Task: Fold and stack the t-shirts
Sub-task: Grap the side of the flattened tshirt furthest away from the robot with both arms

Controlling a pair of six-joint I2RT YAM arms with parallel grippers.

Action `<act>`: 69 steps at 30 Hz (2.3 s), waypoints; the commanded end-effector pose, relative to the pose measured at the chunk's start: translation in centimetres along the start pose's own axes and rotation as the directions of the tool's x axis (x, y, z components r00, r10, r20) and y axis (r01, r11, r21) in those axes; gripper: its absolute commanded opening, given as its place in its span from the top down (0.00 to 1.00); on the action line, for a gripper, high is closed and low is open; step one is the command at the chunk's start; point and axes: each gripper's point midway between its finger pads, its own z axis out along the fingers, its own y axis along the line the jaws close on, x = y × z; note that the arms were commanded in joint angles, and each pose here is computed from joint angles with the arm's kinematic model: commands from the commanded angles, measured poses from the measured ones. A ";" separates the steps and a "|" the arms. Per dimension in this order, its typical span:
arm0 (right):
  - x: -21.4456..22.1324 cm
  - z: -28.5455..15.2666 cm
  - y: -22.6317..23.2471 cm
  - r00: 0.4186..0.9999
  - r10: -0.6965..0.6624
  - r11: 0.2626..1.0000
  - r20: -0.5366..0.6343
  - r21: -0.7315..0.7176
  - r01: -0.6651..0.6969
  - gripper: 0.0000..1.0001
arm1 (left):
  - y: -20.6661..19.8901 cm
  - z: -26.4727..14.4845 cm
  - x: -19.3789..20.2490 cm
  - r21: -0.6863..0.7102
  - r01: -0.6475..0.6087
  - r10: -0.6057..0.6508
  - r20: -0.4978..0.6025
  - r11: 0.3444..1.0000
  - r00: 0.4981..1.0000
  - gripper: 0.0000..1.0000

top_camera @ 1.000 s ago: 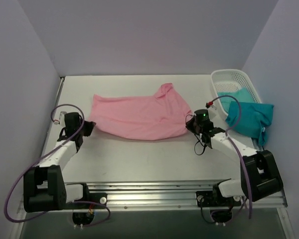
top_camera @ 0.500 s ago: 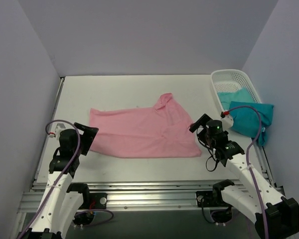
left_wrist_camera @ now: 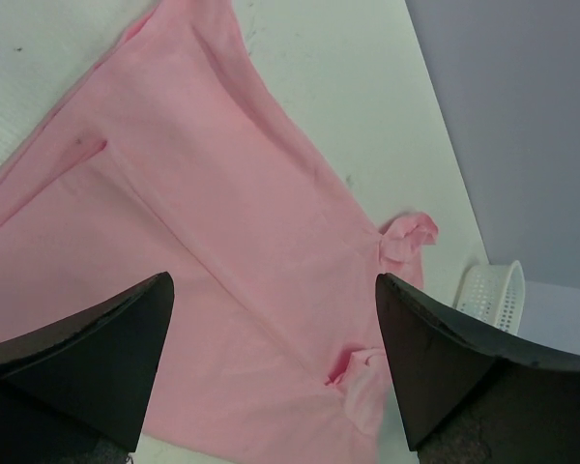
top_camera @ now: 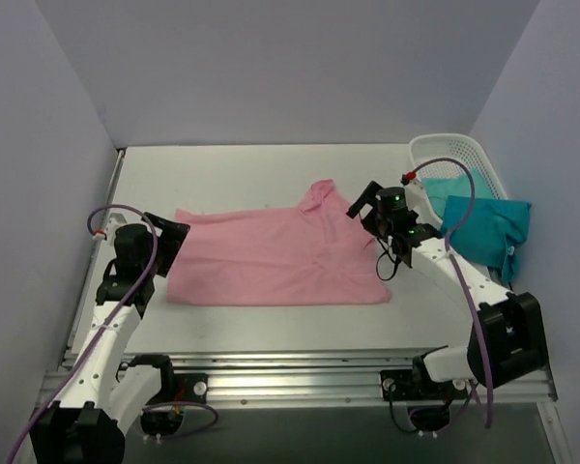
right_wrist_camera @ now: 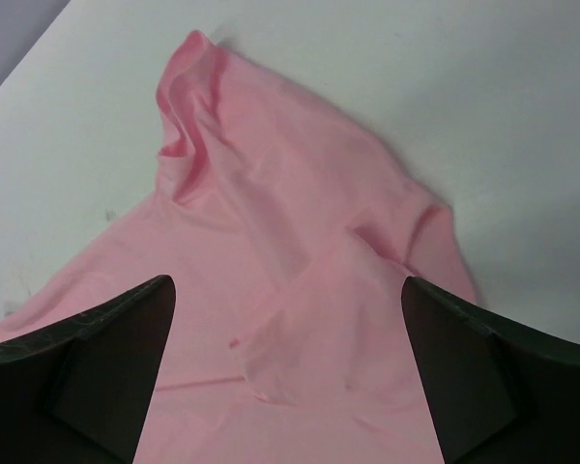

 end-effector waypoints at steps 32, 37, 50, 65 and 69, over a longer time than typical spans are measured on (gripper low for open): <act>-1.9 24.0 13.4 0.999 0.003 0.989 -0.045 -0.148 -0.009 0.05 | -3.4 17.0 -5.9 0.095 -0.043 0.033 0.107 0.995 0.994 0.01; 0.1 24.7 11.6 0.997 0.011 0.992 -0.076 -0.124 -0.020 0.07 | -3.2 17.1 -5.9 0.107 -0.035 0.025 0.095 0.994 0.995 0.01; 3.6 26.7 11.5 0.990 0.002 0.989 -0.144 -0.149 -0.024 0.28 | -2.4 17.3 -5.8 0.104 -0.025 0.015 0.092 0.994 0.996 0.00; 4.5 26.9 10.8 0.987 -0.022 0.990 -0.162 -0.138 -0.001 1.00 | -1.2 18.8 -5.3 0.089 -0.005 0.000 0.065 0.996 0.998 0.00; 4.8 27.0 10.2 0.985 -0.028 0.992 -0.169 -0.129 0.006 1.00 | -1.0 19.1 -5.5 0.079 -0.015 0.009 0.072 0.997 0.997 0.00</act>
